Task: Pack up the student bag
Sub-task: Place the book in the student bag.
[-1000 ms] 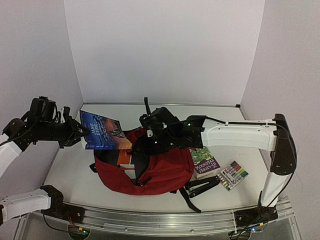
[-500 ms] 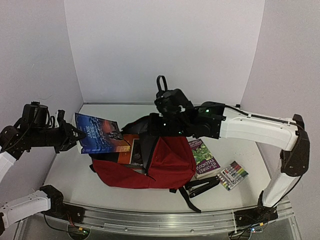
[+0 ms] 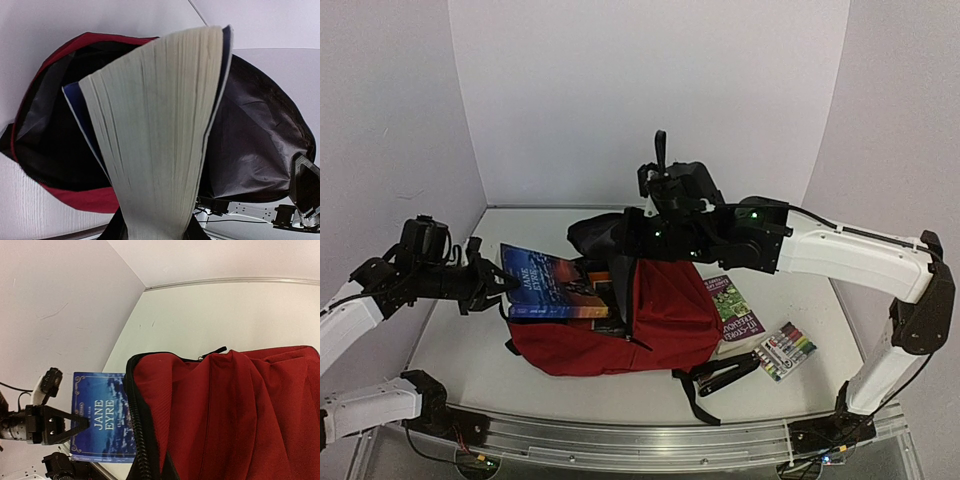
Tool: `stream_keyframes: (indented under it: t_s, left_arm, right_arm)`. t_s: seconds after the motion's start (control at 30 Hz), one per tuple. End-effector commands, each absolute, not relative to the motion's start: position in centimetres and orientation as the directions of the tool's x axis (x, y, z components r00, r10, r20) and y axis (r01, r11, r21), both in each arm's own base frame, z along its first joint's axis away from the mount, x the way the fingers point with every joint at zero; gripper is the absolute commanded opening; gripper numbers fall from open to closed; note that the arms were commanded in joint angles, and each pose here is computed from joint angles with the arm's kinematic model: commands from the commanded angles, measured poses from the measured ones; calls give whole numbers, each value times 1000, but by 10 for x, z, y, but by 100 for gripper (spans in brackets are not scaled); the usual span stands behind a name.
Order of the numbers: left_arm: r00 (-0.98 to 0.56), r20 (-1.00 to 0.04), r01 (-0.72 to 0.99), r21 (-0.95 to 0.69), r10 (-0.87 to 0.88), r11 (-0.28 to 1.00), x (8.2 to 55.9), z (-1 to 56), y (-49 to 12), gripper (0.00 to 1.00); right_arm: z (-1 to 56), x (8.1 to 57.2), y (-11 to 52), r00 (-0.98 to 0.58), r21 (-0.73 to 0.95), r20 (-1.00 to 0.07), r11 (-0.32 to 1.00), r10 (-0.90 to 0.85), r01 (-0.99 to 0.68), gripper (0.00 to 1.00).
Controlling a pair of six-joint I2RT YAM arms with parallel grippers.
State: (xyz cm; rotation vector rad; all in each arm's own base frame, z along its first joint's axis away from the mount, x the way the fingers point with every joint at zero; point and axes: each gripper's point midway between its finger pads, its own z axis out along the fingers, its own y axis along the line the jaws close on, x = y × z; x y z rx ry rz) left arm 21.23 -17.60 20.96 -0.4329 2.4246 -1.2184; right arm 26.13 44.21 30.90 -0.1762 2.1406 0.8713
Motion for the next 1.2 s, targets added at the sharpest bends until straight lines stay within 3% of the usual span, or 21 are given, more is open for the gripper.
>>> stream_keyframes:
  t_s: [0.0,0.4,0.5,0.73,1.17]
  left_arm:
    - [-872,-326,157,-893,-365,422,239,271,-212,0]
    - [-910,-232,101,-928,-344,360,233,250,-253,0]
    - [-909,-166,19,-933,-383,360,230,233,-254,0]
    - [-881,-126,-41,-940,-457,339,222,219,-242,0]
    - [-927,-201,50,-903,-316,428,252,207,-306,0]
  right_arm:
    - [354,261,447,-638,614,-726,659,256,-434,0]
    - [360,270,454,-615,611,-737,666,281,-428,0]
    - [364,273,453,-603,612,-740,669,297,-422,0]
    - [370,275,459,-594,612,-746,660,302,-434,0]
    - [363,271,468,-625,625,-729,641,277,-445,0]
